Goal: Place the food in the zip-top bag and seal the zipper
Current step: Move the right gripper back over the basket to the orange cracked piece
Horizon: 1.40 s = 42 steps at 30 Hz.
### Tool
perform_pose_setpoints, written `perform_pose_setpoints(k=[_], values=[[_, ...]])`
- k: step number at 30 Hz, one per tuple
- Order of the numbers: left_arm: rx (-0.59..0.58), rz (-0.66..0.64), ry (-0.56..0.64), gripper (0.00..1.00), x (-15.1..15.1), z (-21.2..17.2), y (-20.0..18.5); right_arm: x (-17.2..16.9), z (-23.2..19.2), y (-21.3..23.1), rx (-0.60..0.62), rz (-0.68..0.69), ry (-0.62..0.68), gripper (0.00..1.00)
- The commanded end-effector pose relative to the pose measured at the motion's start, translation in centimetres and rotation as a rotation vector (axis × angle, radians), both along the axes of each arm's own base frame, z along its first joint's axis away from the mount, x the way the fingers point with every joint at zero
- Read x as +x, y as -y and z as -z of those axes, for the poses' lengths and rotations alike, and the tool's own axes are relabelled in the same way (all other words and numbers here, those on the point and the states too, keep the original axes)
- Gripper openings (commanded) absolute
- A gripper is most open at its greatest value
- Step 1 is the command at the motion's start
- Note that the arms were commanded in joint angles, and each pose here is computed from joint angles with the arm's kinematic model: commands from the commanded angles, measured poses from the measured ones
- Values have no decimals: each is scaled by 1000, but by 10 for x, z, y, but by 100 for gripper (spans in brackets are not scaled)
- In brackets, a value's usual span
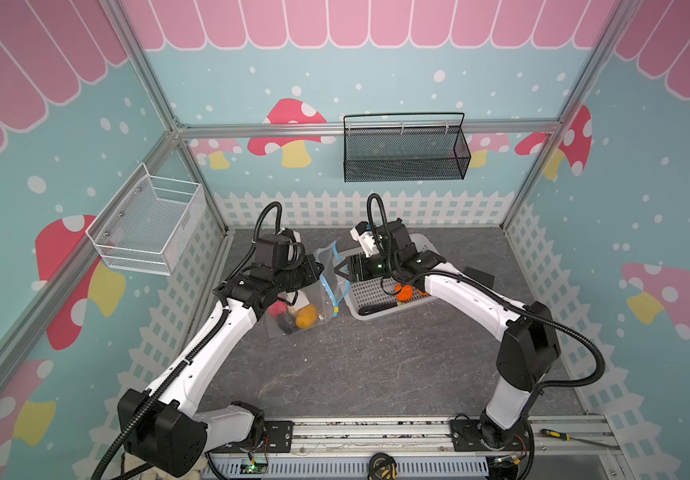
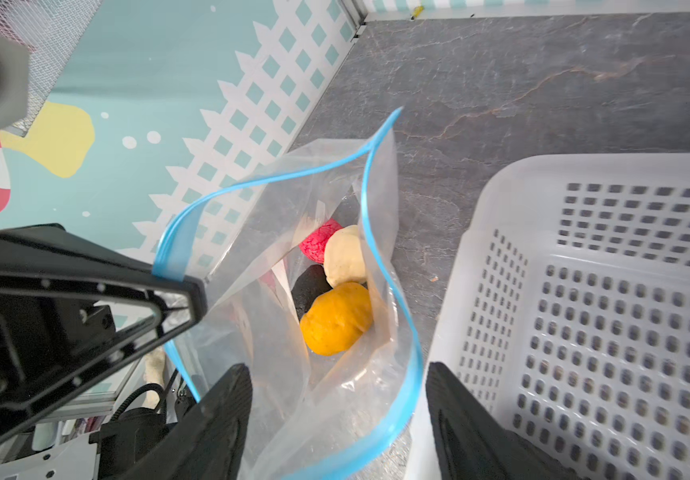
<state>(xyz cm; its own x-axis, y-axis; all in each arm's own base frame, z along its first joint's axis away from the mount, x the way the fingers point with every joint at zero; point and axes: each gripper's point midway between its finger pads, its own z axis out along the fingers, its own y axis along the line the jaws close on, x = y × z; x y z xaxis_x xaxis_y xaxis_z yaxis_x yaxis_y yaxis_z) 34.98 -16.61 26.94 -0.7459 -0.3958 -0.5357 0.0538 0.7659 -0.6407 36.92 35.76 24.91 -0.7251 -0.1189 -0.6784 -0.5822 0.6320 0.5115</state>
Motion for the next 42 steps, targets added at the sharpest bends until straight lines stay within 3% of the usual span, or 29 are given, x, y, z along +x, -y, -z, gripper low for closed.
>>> perform_pose_setpoints(k=[1,12,20,26,42], values=[[-6,6,-1,0,2,1,3,13,4,42,-153,85,47,70],[-4,13,-4,0,1,3,6,39,73,136,-544,263,-86,71],[-2,17,-6,0,1,4,7,48,118,172,-695,316,-181,73],[3,14,-10,0,1,6,6,46,144,176,-717,286,-263,74],[4,14,-12,0,2,8,7,60,177,175,-730,277,-304,79]])
